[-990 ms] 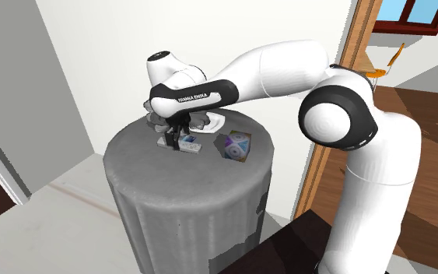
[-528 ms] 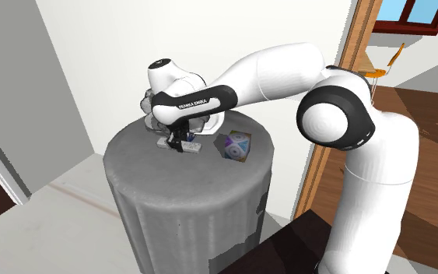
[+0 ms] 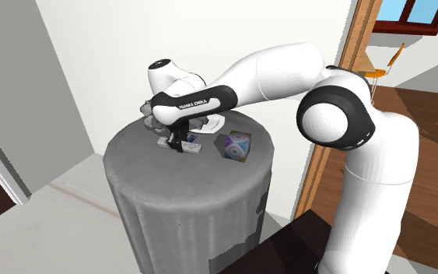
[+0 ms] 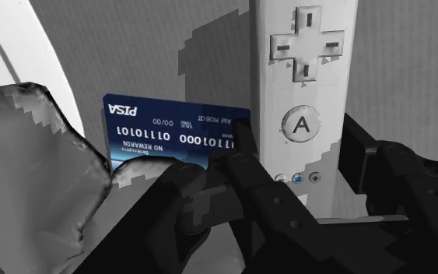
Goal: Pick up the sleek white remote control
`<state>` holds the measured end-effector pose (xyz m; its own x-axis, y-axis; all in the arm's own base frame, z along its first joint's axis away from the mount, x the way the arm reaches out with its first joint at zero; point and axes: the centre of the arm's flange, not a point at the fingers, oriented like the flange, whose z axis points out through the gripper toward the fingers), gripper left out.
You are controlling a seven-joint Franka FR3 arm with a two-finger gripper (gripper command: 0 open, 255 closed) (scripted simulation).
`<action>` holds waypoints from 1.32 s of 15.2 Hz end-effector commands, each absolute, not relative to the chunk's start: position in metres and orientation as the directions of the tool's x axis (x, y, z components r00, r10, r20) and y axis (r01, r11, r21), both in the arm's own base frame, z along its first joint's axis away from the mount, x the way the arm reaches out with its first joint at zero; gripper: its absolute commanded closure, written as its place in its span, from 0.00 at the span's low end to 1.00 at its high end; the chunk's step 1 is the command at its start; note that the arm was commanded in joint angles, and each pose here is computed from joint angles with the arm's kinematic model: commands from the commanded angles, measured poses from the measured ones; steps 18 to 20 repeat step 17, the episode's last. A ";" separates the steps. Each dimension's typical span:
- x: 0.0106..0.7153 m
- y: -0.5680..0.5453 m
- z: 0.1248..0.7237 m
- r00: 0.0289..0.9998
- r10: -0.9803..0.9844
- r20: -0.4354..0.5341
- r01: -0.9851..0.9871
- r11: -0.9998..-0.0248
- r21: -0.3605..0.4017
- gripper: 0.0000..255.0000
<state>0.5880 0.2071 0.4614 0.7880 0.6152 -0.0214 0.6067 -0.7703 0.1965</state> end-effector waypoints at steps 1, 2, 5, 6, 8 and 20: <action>0.589 0.206 0.465 0.788 0.615 -0.023 0.606 -0.771 0.196 1.00; 0.589 0.206 0.470 0.788 0.615 -0.023 0.606 -0.771 0.196 1.00; 0.589 0.206 0.486 0.788 0.615 -0.023 0.606 -0.771 0.196 1.00; 0.589 0.206 0.492 0.788 0.615 -0.023 0.606 -0.771 0.196 1.00; 0.589 0.206 0.502 0.788 0.615 -0.023 0.606 -0.771 0.196 1.00; 0.589 0.206 0.540 0.788 0.615 -0.023 0.606 -0.771 0.196 1.00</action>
